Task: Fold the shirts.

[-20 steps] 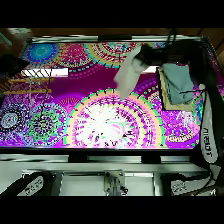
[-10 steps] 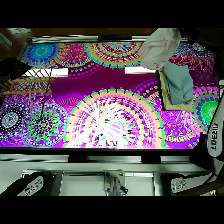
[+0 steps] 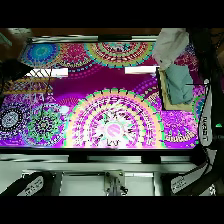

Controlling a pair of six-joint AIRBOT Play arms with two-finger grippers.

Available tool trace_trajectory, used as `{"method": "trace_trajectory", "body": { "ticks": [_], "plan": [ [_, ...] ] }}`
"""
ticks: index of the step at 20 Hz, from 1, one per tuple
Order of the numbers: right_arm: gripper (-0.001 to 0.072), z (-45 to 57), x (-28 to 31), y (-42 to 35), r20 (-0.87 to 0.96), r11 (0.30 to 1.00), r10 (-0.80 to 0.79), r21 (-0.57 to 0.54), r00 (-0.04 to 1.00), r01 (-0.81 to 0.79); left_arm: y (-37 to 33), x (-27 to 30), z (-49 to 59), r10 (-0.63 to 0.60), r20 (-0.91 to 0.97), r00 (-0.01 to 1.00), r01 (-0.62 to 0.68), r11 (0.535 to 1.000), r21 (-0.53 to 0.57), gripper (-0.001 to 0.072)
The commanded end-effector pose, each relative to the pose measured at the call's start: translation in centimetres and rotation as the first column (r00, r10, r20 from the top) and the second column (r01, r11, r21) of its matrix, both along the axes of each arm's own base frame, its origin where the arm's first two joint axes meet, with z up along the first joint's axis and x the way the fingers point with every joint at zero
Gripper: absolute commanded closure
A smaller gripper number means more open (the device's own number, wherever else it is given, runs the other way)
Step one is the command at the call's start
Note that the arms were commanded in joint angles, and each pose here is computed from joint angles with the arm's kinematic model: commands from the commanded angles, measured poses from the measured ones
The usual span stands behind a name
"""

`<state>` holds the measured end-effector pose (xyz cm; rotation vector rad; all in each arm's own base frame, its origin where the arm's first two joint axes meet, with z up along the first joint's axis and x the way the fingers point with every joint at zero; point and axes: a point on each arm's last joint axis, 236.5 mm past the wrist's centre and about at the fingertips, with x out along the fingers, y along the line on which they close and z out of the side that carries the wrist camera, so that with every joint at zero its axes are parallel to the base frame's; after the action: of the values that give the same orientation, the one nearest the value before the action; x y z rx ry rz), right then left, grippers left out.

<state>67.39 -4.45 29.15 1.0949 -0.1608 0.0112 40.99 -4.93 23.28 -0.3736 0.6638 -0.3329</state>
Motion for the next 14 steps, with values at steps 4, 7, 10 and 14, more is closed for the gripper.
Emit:
{"method": "trace_trajectory", "body": {
  "ticks": [4,7,10,14],
  "plan": [
    [0.0631,-1.1,-0.3,-6.5,-0.079,0.977,-0.087,-0.199,0.993,0.07,-2.1,-0.6,-2.4,-0.051,-0.055,0.997,0.051,0.999,-0.011,0.0676],
    [0.063,-8.9,-1.3,-7.1,-0.401,0.937,-0.053,-0.336,0.914,-0.093,-2.9,-0.7,-2.7,-0.069,-0.059,0.996,0.068,0.998,-0.012,0.0676],
    [0.0631,-11.9,-3.6,-7.0,-0.559,0.934,-0.009,-0.301,0.829,-0.193,-2.6,0.1,-2.2,-0.043,-0.025,0.999,0.043,0.999,-0.013,0.0676],
    [0.0631,-8.2,-4.7,-7.8,-0.508,0.908,-0.043,-0.38,0.86,-0.179,-2.3,0.6,-1.7,-0.025,0.0,1.0,0.025,1.0,-0.014,0.0676]
  ]
}}
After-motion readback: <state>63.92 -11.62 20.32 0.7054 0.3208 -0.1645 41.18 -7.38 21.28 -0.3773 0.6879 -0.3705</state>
